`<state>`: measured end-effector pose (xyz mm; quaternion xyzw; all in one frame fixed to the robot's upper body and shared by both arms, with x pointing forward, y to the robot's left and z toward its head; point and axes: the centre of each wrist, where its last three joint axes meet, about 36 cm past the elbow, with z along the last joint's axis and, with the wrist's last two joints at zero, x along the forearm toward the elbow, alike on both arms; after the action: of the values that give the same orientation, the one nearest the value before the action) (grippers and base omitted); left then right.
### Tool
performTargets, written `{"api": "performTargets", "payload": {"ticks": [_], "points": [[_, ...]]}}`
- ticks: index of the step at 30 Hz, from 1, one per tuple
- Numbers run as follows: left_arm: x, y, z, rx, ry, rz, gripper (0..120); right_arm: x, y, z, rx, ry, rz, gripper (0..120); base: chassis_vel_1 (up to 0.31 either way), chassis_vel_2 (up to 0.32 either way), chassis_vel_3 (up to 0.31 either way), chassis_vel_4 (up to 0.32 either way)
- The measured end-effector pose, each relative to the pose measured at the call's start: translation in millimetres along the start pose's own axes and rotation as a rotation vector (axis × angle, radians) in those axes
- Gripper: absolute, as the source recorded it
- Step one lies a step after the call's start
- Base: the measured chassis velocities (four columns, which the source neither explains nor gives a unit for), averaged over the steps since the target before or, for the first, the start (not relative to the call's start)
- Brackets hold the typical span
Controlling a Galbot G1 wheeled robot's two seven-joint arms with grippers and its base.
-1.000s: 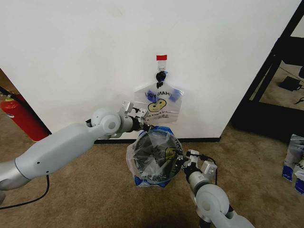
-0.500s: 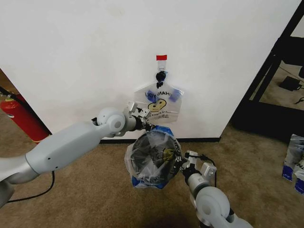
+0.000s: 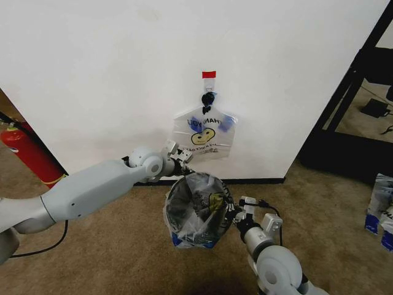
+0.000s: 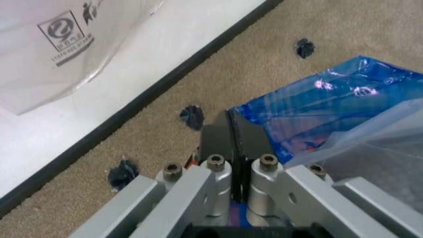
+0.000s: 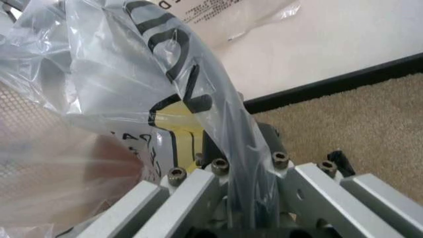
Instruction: Pick up the garbage bag from the wall and place it over the trash bin.
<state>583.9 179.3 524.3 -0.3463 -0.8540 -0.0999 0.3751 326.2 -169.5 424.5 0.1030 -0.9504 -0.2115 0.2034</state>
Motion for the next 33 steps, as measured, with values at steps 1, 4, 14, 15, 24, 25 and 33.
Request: {"api": "performTargets", "payload": {"ticks": [1,4,14,15,24,25,33], "points": [[1,0,-1,0.000,-0.002,0.002,0,0,0,0,-0.002,-0.001,0.000,0,0.000,0.000,0.000,0.000],[3,-1,-2,-0.002,0.001,0.007,0,-1,1,0,-0.008,-0.004,-0.001,0,0.000,0.000,0.000,0.000],[21,6,-17,-0.014,-0.042,-0.022,19,-8,-1,9,-0.016,0.003,0.015,0,0.000,0.000,0.000,0.000],[26,7,-20,-0.027,-0.049,-0.029,25,-9,-1,10,-0.017,0.003,0.018,0,0.000,0.000,0.000,0.000],[58,-6,-12,-0.145,-0.113,-0.088,54,-20,2,14,-0.033,0.005,0.028,0,0.000,0.000,0.000,0.000],[64,-12,-7,-0.152,-0.172,-0.143,60,-22,3,14,-0.040,0.000,0.034,0,0.000,0.000,0.000,0.000],[109,-79,40,-0.093,-0.395,-0.216,86,-14,-6,13,-0.136,-0.057,0.118,0,0.000,0.000,0.000,0.000]]}}
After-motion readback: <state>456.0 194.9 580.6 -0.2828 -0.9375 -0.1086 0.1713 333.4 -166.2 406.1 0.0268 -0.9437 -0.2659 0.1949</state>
